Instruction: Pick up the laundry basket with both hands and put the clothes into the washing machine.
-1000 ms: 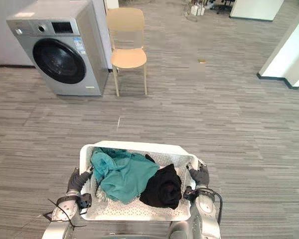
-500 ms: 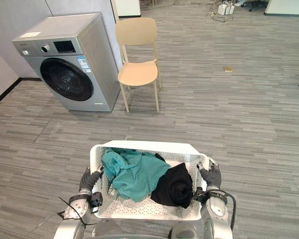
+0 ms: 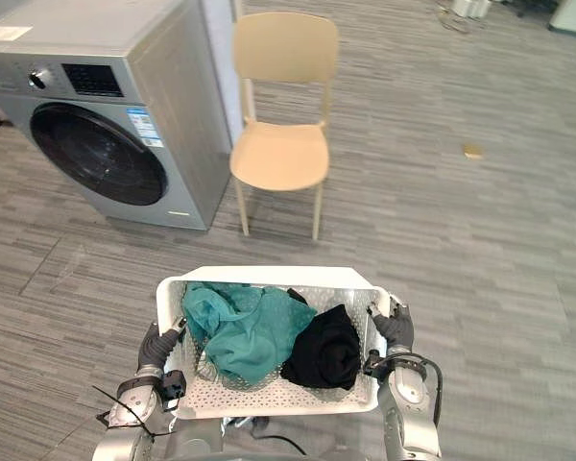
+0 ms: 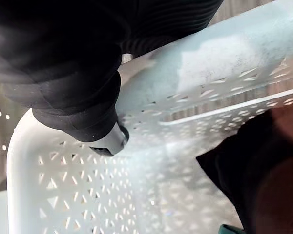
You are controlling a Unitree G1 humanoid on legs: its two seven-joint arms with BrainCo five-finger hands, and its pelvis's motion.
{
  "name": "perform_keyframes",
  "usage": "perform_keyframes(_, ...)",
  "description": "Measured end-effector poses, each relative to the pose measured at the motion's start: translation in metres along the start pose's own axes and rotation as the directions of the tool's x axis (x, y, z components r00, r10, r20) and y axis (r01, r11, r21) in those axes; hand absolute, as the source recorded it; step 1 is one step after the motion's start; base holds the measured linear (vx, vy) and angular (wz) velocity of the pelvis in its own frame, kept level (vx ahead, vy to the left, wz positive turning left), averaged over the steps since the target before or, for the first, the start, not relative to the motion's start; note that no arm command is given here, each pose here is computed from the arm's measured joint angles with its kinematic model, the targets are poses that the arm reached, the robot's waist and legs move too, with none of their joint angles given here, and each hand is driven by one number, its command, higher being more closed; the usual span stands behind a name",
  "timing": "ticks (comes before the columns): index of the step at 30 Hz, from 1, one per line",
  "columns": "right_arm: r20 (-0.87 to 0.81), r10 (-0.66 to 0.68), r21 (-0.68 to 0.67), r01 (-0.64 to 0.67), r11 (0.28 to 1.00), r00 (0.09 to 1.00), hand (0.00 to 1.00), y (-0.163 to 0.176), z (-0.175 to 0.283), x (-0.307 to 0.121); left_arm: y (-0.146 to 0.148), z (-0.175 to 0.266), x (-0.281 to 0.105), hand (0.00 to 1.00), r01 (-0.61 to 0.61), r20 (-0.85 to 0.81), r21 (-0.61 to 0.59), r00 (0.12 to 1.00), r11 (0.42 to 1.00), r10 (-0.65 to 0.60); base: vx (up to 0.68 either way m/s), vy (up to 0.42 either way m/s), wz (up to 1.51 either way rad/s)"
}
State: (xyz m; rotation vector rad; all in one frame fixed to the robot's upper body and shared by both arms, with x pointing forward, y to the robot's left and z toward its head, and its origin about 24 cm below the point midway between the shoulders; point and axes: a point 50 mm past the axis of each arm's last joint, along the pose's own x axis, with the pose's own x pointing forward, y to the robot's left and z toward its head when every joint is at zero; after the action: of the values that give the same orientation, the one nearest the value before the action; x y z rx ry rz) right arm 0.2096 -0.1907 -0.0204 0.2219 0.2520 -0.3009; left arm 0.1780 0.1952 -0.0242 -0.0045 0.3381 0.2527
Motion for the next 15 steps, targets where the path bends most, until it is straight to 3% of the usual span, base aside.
perform_keyframes(4, -0.003, 0.016, 0.002, -0.016, 1.0, 1.0, 1.0, 0.003, -0.003, -0.005, 0.008, 0.0, -0.002, 1.0, -0.014, 0.01, 0.021, 1.0, 1.0, 0.014, 0.61, 0.057, 0.71)
perform_keyframes(7, 0.036, 0.015, 0.009, -0.015, 1.0, 0.999, 1.0, 0.003, 0.005, -0.003, 0.005, 0.007, 0.002, 1.0, -0.003, 0.046, 0.019, 0.999, 1.0, 0.003, 0.6, -0.168, 0.61)
perform_keyframes(15, 0.05, -0.061, -0.009, 0.062, 0.998, 0.997, 1.0, -0.017, 0.01, -0.007, -0.024, 0.002, 0.014, 1.0, 0.074, 0.017, 0.006, 0.997, 0.997, -0.074, 0.53, -0.154, -0.19)
